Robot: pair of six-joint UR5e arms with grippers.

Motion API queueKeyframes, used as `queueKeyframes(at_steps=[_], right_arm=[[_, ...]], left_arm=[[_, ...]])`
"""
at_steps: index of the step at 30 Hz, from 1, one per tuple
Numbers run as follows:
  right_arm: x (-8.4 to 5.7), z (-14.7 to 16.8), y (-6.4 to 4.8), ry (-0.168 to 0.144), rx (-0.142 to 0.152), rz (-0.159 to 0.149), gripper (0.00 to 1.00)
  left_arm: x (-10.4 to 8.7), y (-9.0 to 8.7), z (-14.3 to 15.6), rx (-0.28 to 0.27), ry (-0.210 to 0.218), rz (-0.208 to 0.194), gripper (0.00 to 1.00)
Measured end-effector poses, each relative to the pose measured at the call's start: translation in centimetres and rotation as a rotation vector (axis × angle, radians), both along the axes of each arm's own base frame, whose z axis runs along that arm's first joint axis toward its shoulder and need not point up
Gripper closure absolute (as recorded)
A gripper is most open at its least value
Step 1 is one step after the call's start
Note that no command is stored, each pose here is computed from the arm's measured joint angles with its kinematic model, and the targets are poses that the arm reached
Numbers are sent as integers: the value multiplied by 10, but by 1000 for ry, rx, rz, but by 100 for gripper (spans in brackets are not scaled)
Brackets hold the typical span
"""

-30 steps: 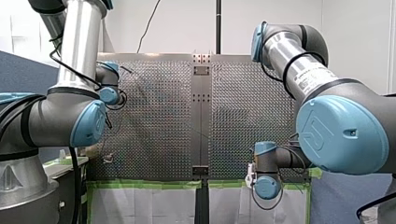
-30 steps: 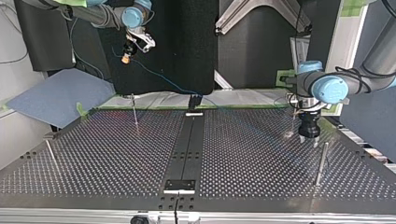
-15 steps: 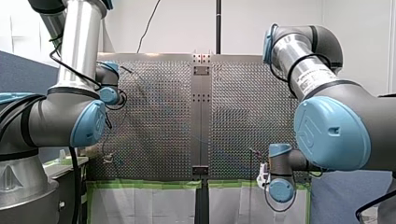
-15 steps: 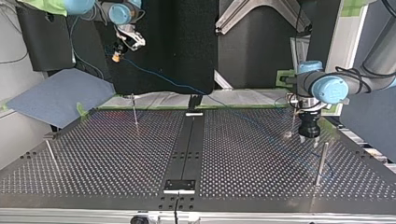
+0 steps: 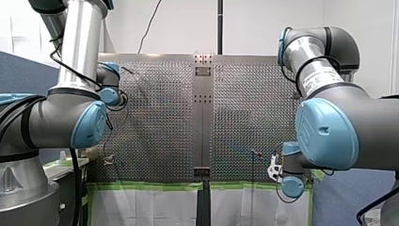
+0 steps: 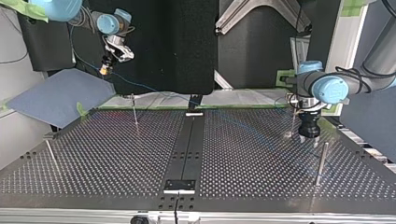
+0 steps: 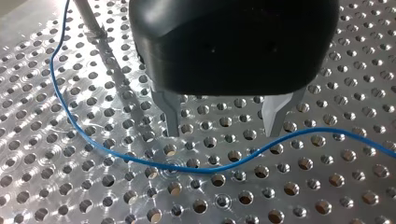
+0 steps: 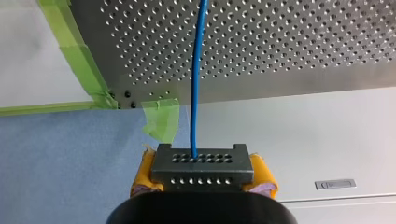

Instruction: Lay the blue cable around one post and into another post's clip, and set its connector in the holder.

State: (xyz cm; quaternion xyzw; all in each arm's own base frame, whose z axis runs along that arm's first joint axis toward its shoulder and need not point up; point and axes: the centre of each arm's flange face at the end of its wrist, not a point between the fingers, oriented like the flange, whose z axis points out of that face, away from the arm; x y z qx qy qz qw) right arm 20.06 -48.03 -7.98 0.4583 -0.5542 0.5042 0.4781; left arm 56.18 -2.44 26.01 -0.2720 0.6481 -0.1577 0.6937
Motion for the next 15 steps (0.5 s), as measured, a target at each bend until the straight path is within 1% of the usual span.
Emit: queueKeyframes(at_steps=[3,6,10,15], right_arm=[[-9,-7,-8,-4,-3,0,100],[-19,-17,-12,-6,-1,0,100],[-33,-33,-12,-15,15,-1,100],[-50,-49,-11,-43,35,-2,100]], left_arm=[[0,1,0,0,0,1,13],[0,1,0,0,0,2,13],[0,2,0,0,0,4,13],[0,5,0,0,-1,8,13]])
